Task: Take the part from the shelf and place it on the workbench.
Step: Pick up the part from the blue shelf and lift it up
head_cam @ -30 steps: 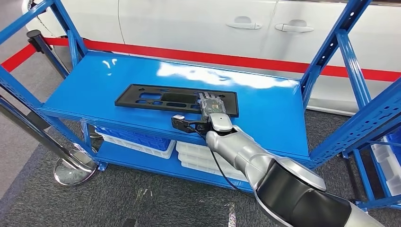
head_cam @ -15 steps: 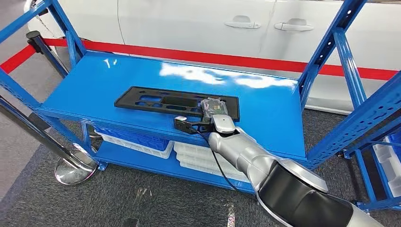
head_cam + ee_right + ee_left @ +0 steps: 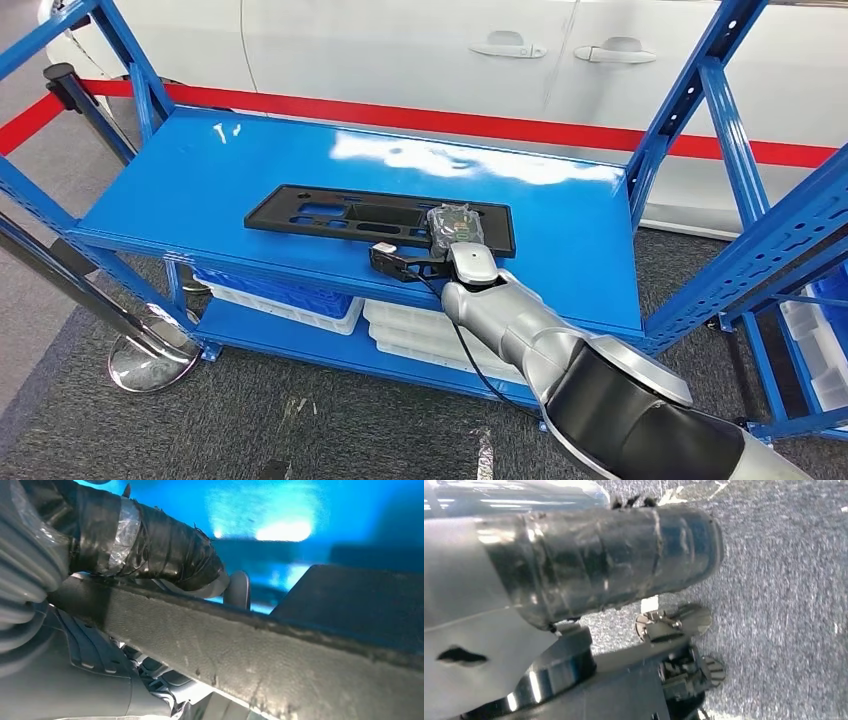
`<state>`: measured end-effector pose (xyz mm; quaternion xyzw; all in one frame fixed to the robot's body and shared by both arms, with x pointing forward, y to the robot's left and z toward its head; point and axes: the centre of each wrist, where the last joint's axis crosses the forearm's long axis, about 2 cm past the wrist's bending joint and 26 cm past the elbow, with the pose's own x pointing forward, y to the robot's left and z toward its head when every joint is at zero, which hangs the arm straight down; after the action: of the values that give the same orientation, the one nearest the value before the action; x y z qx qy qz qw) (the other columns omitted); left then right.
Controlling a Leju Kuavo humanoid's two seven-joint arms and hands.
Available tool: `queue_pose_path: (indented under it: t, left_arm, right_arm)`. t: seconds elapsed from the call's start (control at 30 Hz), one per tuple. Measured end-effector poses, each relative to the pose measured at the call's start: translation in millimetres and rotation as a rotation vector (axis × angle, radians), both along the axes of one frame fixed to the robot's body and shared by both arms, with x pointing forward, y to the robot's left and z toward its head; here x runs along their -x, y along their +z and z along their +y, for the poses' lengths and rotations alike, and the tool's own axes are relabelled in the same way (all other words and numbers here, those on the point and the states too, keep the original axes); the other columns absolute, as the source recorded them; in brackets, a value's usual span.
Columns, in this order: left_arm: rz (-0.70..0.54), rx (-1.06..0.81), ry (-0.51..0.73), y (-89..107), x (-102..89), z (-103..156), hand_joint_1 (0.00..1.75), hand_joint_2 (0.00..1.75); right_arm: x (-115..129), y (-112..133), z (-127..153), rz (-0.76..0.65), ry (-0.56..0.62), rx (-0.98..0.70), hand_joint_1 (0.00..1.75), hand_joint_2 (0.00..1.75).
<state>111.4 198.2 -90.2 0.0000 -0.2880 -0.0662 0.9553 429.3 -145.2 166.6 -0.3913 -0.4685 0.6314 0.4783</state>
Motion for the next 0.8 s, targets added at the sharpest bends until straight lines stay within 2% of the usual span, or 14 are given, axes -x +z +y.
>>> queue_pose_path:
  t: [0.1, 0.23, 0.43, 0.6, 0.8]
  left_arm:
    - [-0.026, -0.005, -0.009, 0.4, -1.3, -0.4, 0.00, 0.00]
    - [-0.096, -0.025, -0.008, 0.3, -0.4, 0.0, 0.00, 0.00]
    - [-0.148, -0.047, 0.010, -1.4, 5.7, 1.7, 0.00, 0.00]
    - [-0.140, -0.092, 0.052, -4.5, 16.5, 6.7, 0.00, 0.00]
    - [-0.091, -0.066, 0.107, -9.0, 30.1, 16.3, 0.00, 0.00]
  right_arm:
    - [-0.3, -0.1, -3.2, -0.070, 0.030, -0.048, 1.75, 1.75]
    - [1.6, 2.8, -4.4, -0.231, 0.109, -0.206, 1.75, 1.75]
    - [8.4, 28.6, 6.5, -0.450, 0.201, -0.316, 1.75, 1.75]
    - [44.9, 47.9, 18.0, -0.615, 0.281, -0.438, 1.75, 1.75]
    - [109.3, 76.5, 14.8, -0.722, 0.399, -0.797, 1.75, 1.75]
